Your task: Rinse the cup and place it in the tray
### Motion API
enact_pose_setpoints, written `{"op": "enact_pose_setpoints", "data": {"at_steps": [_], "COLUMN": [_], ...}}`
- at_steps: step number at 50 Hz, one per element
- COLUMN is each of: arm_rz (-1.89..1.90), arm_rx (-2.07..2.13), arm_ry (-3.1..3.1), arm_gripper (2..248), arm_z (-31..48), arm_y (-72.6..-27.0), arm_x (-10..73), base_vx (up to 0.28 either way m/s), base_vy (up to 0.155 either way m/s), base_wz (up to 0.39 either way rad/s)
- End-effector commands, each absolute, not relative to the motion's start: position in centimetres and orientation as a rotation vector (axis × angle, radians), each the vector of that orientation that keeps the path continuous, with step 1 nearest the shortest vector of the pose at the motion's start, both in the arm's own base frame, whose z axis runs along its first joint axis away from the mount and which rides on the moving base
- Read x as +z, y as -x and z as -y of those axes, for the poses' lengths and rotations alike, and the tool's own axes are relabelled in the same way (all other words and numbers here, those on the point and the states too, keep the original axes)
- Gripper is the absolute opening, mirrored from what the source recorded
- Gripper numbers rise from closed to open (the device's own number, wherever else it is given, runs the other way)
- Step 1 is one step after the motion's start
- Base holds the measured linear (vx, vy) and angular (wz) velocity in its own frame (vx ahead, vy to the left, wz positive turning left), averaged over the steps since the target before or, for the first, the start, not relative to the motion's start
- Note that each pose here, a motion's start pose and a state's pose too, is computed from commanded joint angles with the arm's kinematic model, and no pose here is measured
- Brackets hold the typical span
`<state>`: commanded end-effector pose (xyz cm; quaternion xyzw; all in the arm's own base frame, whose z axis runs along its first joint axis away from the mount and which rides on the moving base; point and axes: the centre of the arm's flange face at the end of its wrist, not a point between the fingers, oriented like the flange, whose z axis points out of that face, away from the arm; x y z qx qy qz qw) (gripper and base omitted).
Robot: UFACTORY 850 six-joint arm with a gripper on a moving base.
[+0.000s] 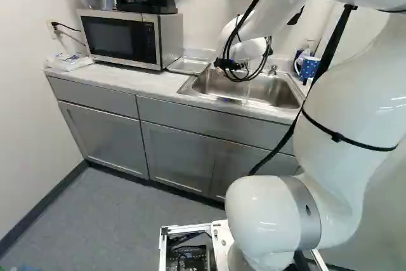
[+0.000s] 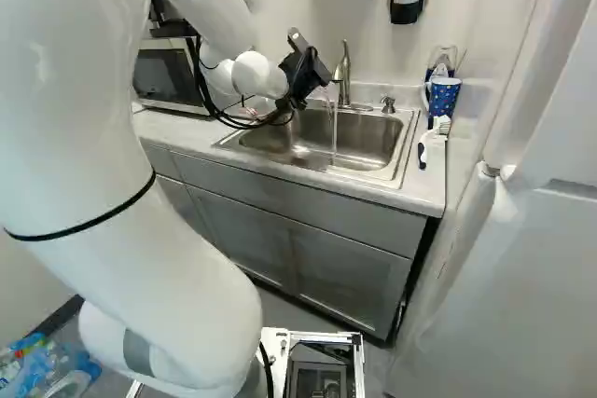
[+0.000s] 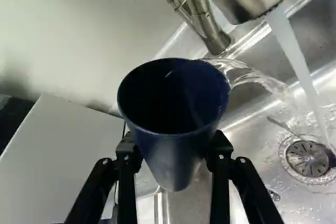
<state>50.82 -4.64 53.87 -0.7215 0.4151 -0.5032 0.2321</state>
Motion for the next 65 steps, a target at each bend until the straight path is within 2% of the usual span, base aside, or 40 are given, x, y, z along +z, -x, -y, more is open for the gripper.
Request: {"op": "enact_pose_setpoints", "data": {"at_steps": [65], "arm_rz": [-1.612], "arm_rx": [-1.007], "arm_ry": [1.374], "arm_gripper": [125], "arm_z": [4.64], "arm_y": [-50.82], "arm_x": [53.87], "base_vx": [0.0], "base_vy": [0.0], "base_wz": [0.0]}}
